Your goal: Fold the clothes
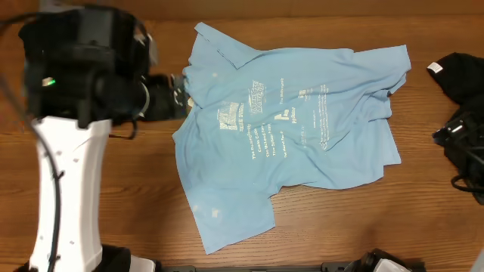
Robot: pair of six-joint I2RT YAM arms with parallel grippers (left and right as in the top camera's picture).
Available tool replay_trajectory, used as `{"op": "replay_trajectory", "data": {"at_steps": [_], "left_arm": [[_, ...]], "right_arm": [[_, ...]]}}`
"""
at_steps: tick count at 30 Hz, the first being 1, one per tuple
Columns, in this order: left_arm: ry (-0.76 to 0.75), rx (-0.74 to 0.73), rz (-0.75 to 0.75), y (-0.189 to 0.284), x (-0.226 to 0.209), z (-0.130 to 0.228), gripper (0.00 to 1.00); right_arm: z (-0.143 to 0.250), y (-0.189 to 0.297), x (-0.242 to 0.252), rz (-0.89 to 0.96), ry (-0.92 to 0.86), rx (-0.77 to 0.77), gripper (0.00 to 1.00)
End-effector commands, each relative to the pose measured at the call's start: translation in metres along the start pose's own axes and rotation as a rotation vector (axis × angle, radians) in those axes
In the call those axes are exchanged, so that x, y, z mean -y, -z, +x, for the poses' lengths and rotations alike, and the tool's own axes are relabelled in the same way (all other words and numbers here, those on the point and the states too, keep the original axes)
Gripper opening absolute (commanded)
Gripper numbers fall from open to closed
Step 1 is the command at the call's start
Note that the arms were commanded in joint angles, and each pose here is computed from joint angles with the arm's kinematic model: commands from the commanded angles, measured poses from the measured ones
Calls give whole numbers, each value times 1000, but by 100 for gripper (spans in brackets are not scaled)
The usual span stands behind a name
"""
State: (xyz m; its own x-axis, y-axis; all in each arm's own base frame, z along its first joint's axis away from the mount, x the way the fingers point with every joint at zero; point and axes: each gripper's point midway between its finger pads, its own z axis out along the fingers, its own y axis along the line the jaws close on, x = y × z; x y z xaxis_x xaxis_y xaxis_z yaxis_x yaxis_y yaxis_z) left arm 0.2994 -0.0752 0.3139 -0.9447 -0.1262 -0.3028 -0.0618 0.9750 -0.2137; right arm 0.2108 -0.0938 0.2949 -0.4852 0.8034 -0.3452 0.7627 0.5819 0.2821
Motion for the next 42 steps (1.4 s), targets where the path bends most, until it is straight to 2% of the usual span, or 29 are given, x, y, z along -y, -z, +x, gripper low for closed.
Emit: {"op": "replay_trajectory", "data": {"at_steps": [1, 8, 14, 22, 31, 35, 42], "left_arm": [[49, -173, -35, -40, -9, 31, 94], [101, -394, -58, -113, -24, 80, 93], [146, -538, -68, -159, -32, 130, 92], [228, -619, -83, -204, -40, 180, 93], [243, -623, -106, -235, -53, 199, 99], [251, -656, -170, -247, -63, 205, 97], [252, -670, -181, -267, -66, 205, 91]], "right_arm": [[5, -31, 3, 17, 5, -62, 100], [25, -96, 5, -5, -10, -182, 100], [28, -131, 6, -8, -18, -224, 100], [26, -157, 3, -3, -27, -278, 100], [37, -177, -1, 1, -31, -372, 100], [39, -181, -11, -19, 0, -368, 100], [43, -182, -16, -5, 42, -363, 100]]}}
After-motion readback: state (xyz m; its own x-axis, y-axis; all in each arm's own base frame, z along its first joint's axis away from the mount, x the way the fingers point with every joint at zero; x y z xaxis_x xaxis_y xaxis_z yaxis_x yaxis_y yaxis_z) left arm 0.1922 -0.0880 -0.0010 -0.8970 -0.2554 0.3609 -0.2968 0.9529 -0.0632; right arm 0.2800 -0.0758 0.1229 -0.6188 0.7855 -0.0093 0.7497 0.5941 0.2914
